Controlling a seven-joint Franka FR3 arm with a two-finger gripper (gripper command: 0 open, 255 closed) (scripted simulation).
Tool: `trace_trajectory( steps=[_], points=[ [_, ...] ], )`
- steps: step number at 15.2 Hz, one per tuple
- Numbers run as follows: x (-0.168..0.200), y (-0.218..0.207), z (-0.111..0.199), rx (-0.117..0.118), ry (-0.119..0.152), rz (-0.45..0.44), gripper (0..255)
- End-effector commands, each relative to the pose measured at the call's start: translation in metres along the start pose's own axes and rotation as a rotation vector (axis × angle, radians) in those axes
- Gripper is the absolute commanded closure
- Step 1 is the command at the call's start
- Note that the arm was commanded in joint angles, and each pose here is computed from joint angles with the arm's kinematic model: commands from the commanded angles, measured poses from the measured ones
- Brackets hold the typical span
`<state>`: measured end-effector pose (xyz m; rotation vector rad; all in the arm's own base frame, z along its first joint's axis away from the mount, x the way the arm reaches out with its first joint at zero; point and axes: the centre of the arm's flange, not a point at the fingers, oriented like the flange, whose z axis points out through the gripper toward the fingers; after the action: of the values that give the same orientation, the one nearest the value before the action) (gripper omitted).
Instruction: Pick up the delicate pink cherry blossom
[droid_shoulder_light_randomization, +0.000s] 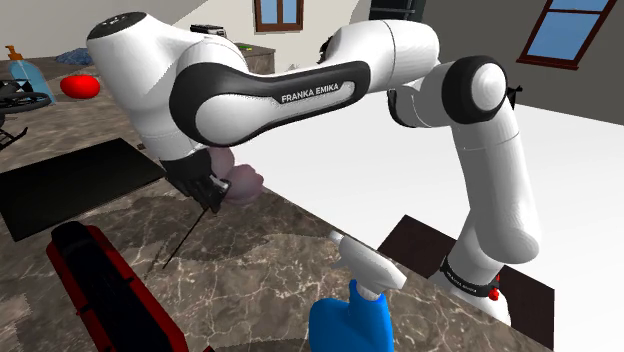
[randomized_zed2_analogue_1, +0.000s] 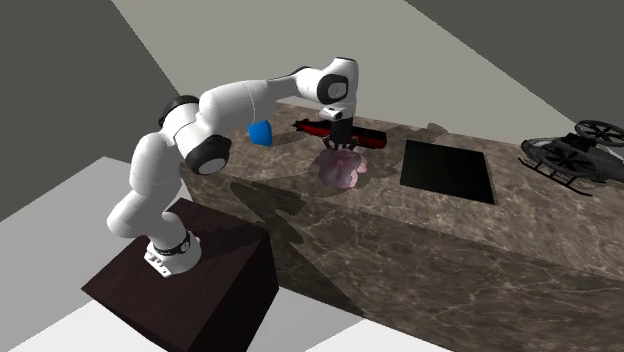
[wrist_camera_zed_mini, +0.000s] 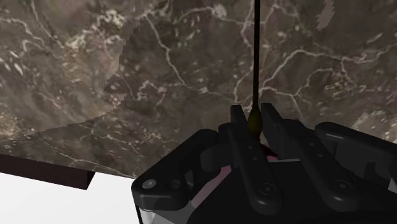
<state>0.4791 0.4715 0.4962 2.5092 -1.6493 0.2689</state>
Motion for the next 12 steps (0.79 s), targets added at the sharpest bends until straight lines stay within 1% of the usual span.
trace_trajectory(
  steps=[1, 12],
  points=[
    [0.003, 0.0, -0.009, 0.0, 0.0, 0.0, 255],
    [0.016, 0.0, -0.066, 0.0, 0.0, 0.0, 255]
  ],
)
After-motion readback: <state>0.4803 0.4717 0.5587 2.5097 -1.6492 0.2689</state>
